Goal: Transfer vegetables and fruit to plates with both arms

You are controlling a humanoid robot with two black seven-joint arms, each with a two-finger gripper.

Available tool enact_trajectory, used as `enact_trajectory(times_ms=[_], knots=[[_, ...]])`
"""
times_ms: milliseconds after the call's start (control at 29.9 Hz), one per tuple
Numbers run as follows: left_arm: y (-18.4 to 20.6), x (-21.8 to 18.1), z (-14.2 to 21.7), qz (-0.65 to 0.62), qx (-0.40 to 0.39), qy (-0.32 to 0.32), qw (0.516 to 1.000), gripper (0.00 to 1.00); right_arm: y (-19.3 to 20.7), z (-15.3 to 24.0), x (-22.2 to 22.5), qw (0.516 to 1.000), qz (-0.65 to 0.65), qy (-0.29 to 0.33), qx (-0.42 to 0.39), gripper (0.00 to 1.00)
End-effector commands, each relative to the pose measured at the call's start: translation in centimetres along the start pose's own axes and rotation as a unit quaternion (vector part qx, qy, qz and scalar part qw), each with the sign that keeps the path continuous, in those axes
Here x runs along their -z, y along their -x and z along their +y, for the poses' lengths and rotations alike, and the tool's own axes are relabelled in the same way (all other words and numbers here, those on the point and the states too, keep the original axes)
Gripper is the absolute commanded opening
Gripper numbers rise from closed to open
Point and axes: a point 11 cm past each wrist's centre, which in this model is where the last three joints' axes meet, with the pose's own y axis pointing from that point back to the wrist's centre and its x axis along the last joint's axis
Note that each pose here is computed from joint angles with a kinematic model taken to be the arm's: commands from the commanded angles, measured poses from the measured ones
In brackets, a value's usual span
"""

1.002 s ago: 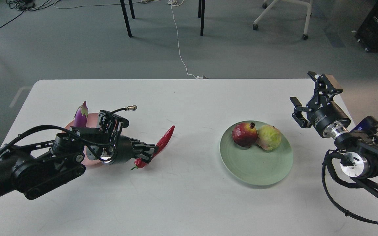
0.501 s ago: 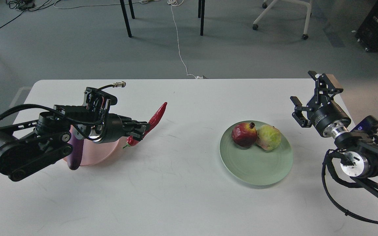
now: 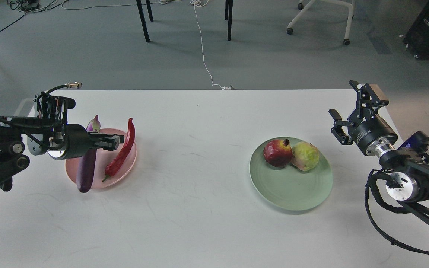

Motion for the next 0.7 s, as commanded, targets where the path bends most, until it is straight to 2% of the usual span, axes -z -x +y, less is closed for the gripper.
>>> enact_trajectory(times_ms=[0, 134, 234, 301, 401, 468, 535, 668], knots=[[-0.2, 0.1, 0.2, 0.008, -0.003, 0.001, 1.0, 0.91, -0.1, 0.0, 0.0, 1.0, 0.0, 0.0, -0.001, 0.98], [-1.9, -0.4, 0.8, 0.05, -0.034, 0.023, 0.998, 0.98, 0.1, -0.1, 0.1, 1.0, 0.002, 0.0, 0.002, 0.98], [-5.2, -2.4, 1.5, 0.132, -0.088, 0.087, 0.984, 0.98, 0.3, -0.4, 0.6, 1.0, 0.003, -0.006, 0.006, 0.98], [-7.5, -4.3, 1.9, 0.21, -0.123, 0.155, 0.957, 0.98, 0.3, -0.5, 0.8, 1.0, 0.004, -0.008, 0.005, 0.98], [-9.4, -6.2, 2.0, 0.337, -0.167, 0.243, 0.894, 0.98, 0.3, -0.6, 0.9, 1.0, 0.005, -0.009, 0.005, 0.98], [-10.8, -6.8, 2.4, 0.413, -0.213, 0.279, 0.84, 0.98, 0.5, -0.8, 1.2, 1.0, 0.008, -0.011, 0.007, 0.98], [-12.0, -6.9, 2.2, 0.481, -0.255, 0.295, 0.785, 0.98, 0.7, -0.9, 1.4, 1.0, 0.008, -0.014, 0.011, 0.98], [-10.8, -6.3, 1.5, 0.538, -0.279, 0.318, 0.729, 0.98, 0.8, -0.9, 1.5, 1.0, 0.004, -0.016, 0.017, 0.98]])
